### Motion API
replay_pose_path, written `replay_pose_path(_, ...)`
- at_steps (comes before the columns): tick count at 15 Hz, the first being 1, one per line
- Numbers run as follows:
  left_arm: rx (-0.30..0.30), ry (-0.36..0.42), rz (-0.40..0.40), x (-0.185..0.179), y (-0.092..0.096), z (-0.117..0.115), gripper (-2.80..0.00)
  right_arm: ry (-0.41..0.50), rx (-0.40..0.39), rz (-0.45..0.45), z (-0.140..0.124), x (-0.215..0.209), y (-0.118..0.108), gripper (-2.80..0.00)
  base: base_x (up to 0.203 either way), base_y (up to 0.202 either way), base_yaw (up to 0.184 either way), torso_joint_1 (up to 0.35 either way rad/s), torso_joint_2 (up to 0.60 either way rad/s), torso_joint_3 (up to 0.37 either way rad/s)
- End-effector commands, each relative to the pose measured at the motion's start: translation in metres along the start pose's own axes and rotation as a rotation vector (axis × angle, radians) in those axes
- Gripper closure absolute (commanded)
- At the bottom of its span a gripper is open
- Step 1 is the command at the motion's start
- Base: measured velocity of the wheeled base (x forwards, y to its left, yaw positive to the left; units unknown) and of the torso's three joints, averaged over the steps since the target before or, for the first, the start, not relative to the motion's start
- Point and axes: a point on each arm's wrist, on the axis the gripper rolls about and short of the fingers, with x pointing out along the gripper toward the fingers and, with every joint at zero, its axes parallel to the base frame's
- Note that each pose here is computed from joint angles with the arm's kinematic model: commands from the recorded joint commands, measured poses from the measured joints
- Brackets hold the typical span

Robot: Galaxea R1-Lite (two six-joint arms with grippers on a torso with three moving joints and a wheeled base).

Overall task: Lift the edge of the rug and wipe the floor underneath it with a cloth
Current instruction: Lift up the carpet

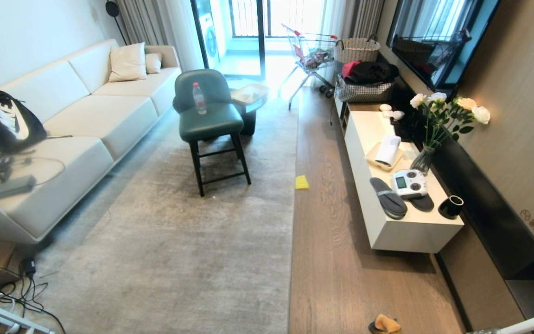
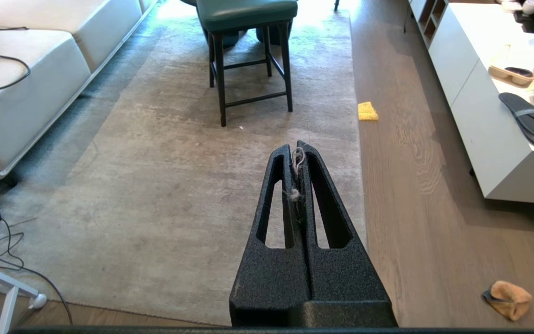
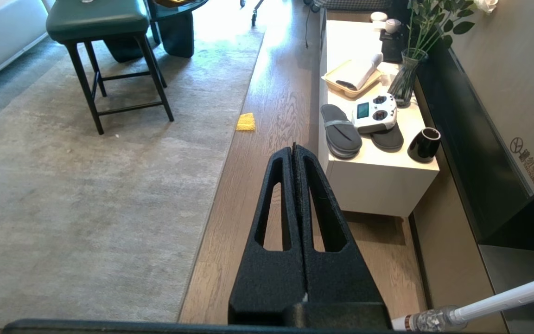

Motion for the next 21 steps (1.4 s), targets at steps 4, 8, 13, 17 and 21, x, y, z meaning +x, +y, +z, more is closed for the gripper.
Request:
replay_pose_path(4,0.0,0.0,0.001,0.0,0.0,0.0,0.0,0.001,0.0,0.001,0.0001,0.0001,0.0,0.0,0.0,0.0,0.0,0.0,0.0,0.0)
replay_pose_path(8,0.0,0.0,0.0,0.0,0.0,0.0,0.0,0.0,0.0,0.0,0.0001,0.0,0.0,0.0,0.0,0.0,0.0,0.0,0.0,0.0)
replay_pose_path(13,0.0,0.0,0.0,0.0,0.0,0.0,0.0,0.0,0.0,0.001,0.0001,0.0,0.0,0.0,0.0,0.0,0.0,0.0,0.0,0.0)
replay_pose_path(17,0.0,0.0,0.0,0.0,0.0,0.0,0.0,0.001,0.0,0.001,0.0001,0.0001,0.0,0.0,0.0,0.0,0.0,0.0,0.0,0.0)
replay_pose_path(21,0.0,0.0,0.001,0.0,0.0,0.0,0.0,0.001,0.0,0.0,0.0001,0.0001,0.0,0.0,0.0,0.0,0.0,0.0,0.0,0.0)
